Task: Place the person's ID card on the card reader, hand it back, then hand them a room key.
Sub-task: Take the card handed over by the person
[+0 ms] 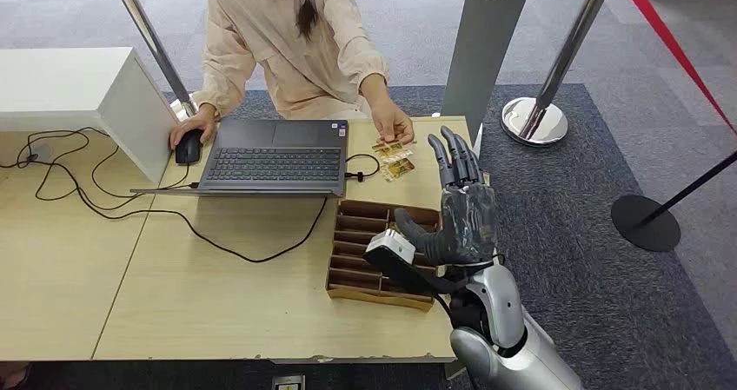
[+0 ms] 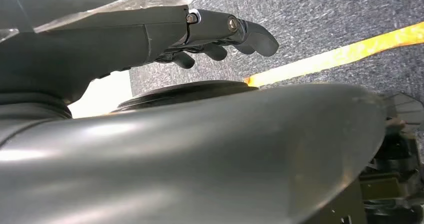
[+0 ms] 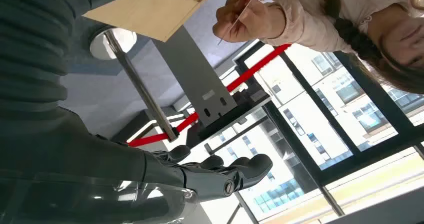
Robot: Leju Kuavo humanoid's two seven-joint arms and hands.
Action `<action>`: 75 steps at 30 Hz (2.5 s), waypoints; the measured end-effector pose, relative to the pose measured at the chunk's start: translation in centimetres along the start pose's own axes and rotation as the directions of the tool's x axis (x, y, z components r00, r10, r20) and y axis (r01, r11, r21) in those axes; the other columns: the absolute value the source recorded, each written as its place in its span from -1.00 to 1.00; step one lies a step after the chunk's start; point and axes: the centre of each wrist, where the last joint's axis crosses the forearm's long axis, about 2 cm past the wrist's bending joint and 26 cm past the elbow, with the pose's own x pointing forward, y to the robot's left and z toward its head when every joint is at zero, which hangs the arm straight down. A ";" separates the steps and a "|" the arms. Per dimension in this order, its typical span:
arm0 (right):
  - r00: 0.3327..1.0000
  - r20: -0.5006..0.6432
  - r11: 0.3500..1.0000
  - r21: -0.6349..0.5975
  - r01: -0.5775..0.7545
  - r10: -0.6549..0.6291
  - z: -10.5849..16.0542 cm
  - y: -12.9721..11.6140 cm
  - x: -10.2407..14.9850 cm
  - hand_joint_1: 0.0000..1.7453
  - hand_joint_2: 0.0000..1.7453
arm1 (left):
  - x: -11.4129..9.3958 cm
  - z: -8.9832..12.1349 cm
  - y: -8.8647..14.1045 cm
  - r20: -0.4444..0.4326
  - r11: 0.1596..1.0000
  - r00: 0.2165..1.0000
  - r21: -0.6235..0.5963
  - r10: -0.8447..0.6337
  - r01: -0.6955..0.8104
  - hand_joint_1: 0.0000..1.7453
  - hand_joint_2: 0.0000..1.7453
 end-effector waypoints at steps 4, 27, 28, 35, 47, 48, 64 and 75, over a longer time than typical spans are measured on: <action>0.998 0.048 0.999 0.008 -0.046 0.046 -0.6 0.1 0.8 -1.00 1.00 | 0.3 0.1 0.0 0.002 1.000 1.000 0.000 -0.021 0.021 -1.00 -1.00; 0.983 0.140 0.989 0.074 -0.129 0.118 -2.9 4.7 3.8 -0.99 1.00 | 0.5 0.4 -0.7 0.056 0.982 0.981 -0.009 -0.187 0.188 -1.00 -1.00; 0.983 0.142 0.988 0.075 -0.131 0.120 -3.0 4.9 3.9 -0.99 1.00 | 0.5 0.4 -0.7 0.059 0.981 0.980 -0.007 -0.192 0.192 -1.00 -1.00; 0.978 0.159 0.987 0.072 -0.147 0.134 -3.7 5.6 4.5 -0.37 1.00 | 0.8 0.5 -0.7 0.075 0.977 0.974 0.003 -0.213 0.213 -1.00 -1.00; 0.973 0.178 0.984 0.066 -0.164 0.150 -4.1 6.2 5.3 0.89 1.00 | 0.9 0.6 -0.8 0.098 0.970 0.965 0.017 -0.242 0.242 -1.00 -1.00; 0.973 0.178 0.984 0.066 -0.164 0.150 -4.1 6.3 5.3 0.90 1.00 | 1.0 0.6 -0.8 0.100 0.970 0.965 0.018 -0.243 0.243 -1.00 -1.00; 0.970 0.193 0.984 0.071 -0.166 0.149 -4.0 6.9 5.9 0.90 1.00 | 1.4 0.7 -0.8 0.117 0.966 0.959 0.030 -0.258 0.256 -1.00 -1.00; 0.968 0.203 0.984 0.071 -0.165 0.148 -3.8 7.0 6.0 1.00 1.00 | 1.4 0.8 -0.8 0.123 0.963 0.955 0.037 -0.269 0.267 -1.00 -1.00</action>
